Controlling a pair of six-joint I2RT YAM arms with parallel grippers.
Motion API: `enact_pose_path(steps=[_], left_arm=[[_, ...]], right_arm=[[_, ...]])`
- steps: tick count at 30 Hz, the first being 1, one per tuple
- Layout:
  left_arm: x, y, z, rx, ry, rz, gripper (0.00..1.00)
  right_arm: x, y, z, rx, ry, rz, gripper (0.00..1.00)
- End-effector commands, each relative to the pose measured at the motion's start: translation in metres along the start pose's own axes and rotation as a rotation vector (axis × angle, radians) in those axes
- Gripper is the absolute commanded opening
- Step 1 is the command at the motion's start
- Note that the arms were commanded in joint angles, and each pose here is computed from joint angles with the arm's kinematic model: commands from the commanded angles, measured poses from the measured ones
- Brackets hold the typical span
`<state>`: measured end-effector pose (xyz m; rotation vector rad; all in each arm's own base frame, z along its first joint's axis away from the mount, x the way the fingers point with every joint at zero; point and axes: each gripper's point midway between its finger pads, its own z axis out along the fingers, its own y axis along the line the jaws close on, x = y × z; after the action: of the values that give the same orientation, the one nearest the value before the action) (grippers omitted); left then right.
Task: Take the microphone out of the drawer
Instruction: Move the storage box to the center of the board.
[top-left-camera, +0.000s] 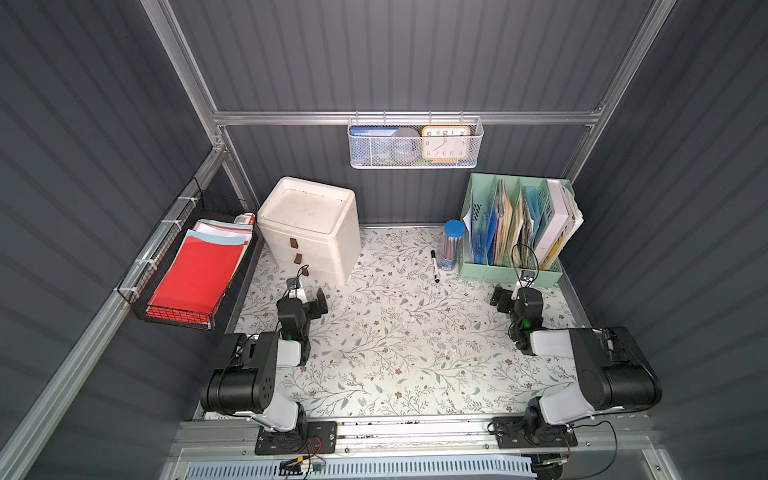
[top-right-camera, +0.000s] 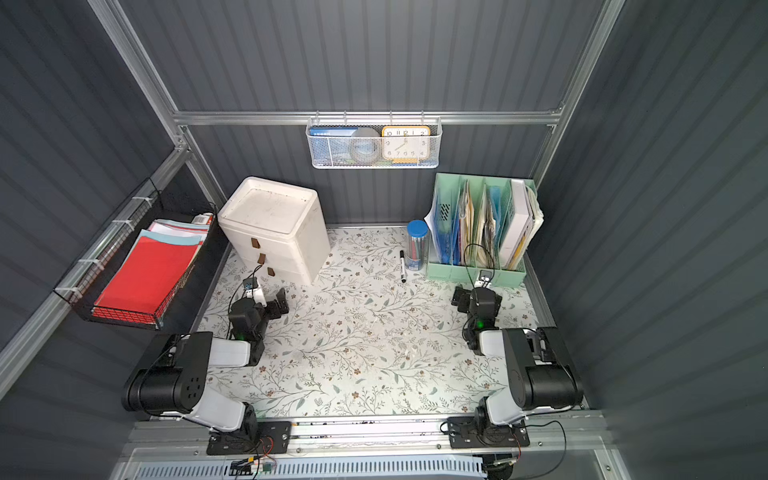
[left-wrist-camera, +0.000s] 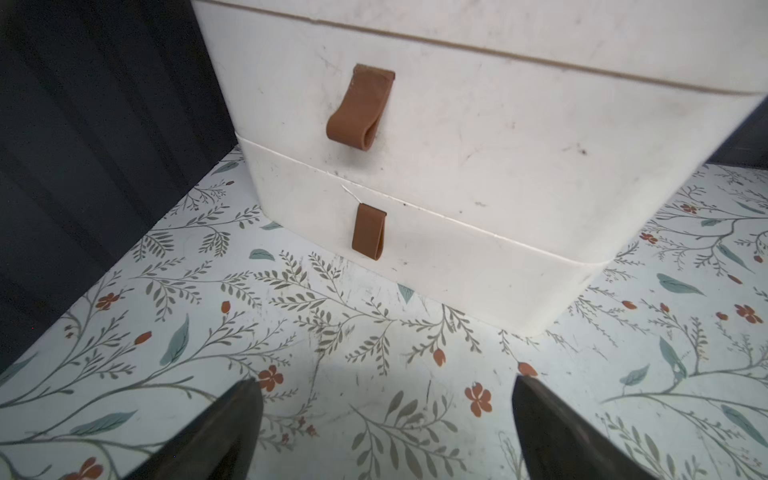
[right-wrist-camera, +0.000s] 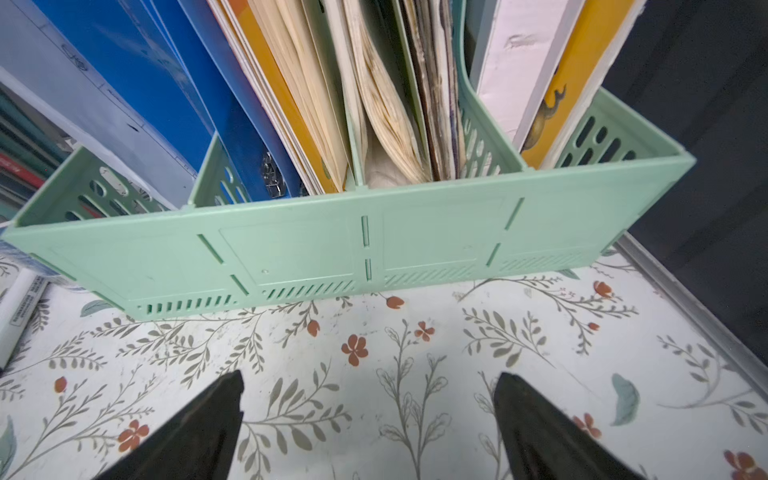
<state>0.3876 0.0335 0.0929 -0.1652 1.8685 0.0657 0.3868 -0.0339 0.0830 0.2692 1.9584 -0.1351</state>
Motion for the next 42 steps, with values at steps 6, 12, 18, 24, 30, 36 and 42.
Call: enact_pose_path(steps=[6,12,18,24,30,36,42], left_arm=[[-0.004,-0.002,0.002,0.008,-0.003,0.017,0.99],[-0.004,-0.002,0.003,0.009,-0.003,0.017,0.99],[-0.003,-0.001,0.001,0.004,-0.004,0.017,0.99],[-0.020,-0.001,0.000,-0.020,0.034,0.014,0.99],[-0.043,-0.011,-0.017,-0.008,0.073,-0.016,0.99],[-0.068,-0.048,-0.044,0.073,0.123,-0.074,0.99],[-0.128,-0.060,-0.062,0.109,0.097,-0.218,0.99]], right_arm=[[-0.012,0.003,0.001,-0.009,-0.029,0.010,0.99],[-0.012,0.003,0.001,-0.007,-0.028,0.010,0.99],[-0.012,0.003,0.001,-0.009,-0.028,0.010,0.99],[-0.012,0.003,0.000,-0.008,-0.030,0.011,0.99],[-0.012,0.003,0.001,-0.008,-0.028,0.010,0.99],[-0.012,0.003,0.001,-0.007,-0.028,0.010,0.99],[-0.012,0.003,0.001,-0.008,-0.028,0.010,0.99]])
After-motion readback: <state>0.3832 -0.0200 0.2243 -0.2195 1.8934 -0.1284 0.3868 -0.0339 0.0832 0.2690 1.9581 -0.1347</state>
